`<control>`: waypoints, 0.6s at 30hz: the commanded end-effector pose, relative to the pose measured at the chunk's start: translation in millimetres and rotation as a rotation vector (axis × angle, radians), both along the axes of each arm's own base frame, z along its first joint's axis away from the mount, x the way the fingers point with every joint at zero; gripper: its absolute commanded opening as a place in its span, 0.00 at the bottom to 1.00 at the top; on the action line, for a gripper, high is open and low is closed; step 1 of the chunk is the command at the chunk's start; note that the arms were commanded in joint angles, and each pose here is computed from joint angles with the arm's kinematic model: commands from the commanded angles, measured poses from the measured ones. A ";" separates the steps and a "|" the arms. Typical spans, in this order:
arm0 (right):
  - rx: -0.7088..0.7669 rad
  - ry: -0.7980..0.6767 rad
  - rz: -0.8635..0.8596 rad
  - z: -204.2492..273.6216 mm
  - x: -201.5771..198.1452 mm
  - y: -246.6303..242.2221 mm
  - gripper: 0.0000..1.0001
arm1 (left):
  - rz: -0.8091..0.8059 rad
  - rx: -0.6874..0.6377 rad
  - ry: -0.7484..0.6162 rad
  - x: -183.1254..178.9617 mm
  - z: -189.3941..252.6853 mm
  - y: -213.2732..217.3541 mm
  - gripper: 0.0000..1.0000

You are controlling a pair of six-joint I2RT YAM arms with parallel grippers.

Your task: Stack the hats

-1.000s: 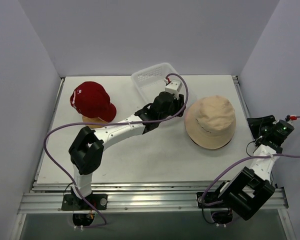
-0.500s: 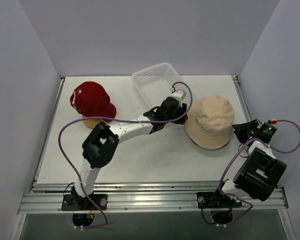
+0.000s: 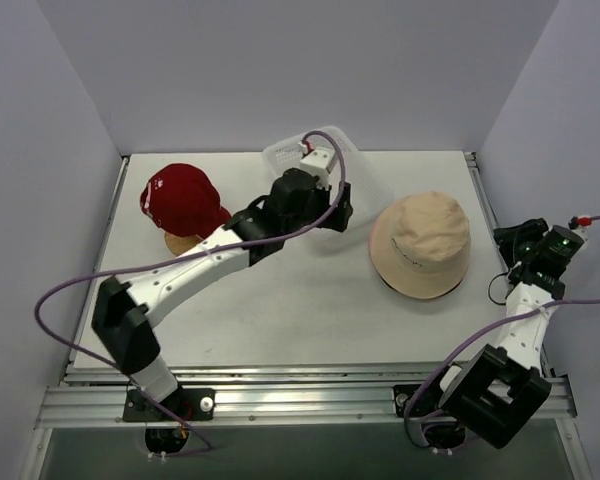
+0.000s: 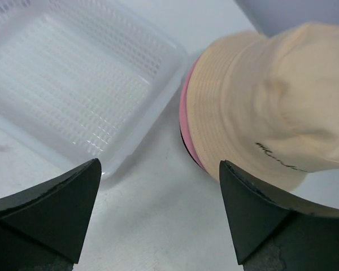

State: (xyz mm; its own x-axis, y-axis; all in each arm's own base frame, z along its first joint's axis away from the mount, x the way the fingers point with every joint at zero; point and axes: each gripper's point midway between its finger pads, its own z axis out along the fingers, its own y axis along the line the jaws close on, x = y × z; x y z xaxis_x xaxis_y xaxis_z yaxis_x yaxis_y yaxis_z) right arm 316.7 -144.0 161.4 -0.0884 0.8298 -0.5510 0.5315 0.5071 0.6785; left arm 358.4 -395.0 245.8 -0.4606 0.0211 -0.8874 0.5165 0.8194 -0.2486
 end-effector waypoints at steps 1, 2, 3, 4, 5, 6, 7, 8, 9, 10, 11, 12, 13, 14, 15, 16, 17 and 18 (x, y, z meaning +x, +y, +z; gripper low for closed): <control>-0.121 0.012 -0.082 45.0 -15.4 -15.7 0.37 | 0.035 -0.026 -0.143 -19.2 86.1 44.1 0.94; -0.162 -0.022 -0.091 67.9 -15.0 -18.3 0.37 | 0.026 -0.029 -0.149 -24.9 92.3 49.2 0.94; -0.177 -0.038 -0.081 79.2 -14.1 -15.7 0.37 | 0.022 -0.025 -0.154 -29.4 93.9 53.7 0.94; -0.193 -0.056 -0.063 89.9 -11.5 -11.8 0.37 | 0.010 -0.048 -0.179 -38.4 109.8 61.0 0.94; -0.232 -0.094 -0.043 114.0 -6.7 -6.7 0.38 | 0.009 -0.056 -0.190 -43.3 115.5 65.7 0.94; -0.257 -0.090 -0.042 122.3 -4.9 -2.9 0.40 | 0.008 -0.064 -0.205 -47.3 120.2 70.1 0.94; -0.283 -0.107 0.038 133.7 7.8 24.2 0.48 | -0.001 -0.069 -0.228 -56.0 124.3 78.7 0.94; -0.306 -0.104 0.064 141.4 15.0 36.3 0.53 | -0.007 -0.090 -0.253 -59.6 131.6 81.9 0.94; -0.369 -0.103 0.039 166.2 17.1 41.0 0.57 | -0.021 -0.097 -0.265 -64.4 133.3 83.8 0.94; -0.394 -0.125 0.139 177.7 28.6 81.1 0.58 | -0.024 -0.106 -0.275 -71.2 135.4 90.7 0.94; -0.421 -0.145 0.159 190.3 29.6 96.4 0.58 | -0.023 -0.105 -0.276 -74.9 135.5 93.9 0.94; -0.451 -0.182 0.168 211.1 27.2 108.9 0.59 | -0.026 -0.103 -0.272 -78.5 134.1 95.6 0.94; -0.465 -0.230 0.217 225.9 21.6 135.7 0.62 | -0.022 -0.118 -0.276 -84.3 138.7 101.1 0.94; -0.467 -0.253 0.245 233.1 17.6 147.1 0.64 | -0.031 -0.110 -0.264 -90.1 131.4 101.8 0.94; -0.466 -0.264 0.270 238.4 11.2 156.4 0.71 | -0.036 -0.116 -0.263 -94.2 130.4 103.2 0.94; -0.471 -0.299 0.308 249.6 2.4 166.8 0.79 | -0.057 -0.146 -0.268 -104.2 135.9 106.7 0.94; -0.469 -0.317 0.360 252.7 -4.5 182.2 0.80 | -0.078 -0.147 -0.258 -110.5 126.8 105.4 0.94; -0.467 -0.303 0.387 248.9 -12.4 187.3 0.81 | -0.095 -0.160 -0.253 -117.0 125.7 106.0 0.94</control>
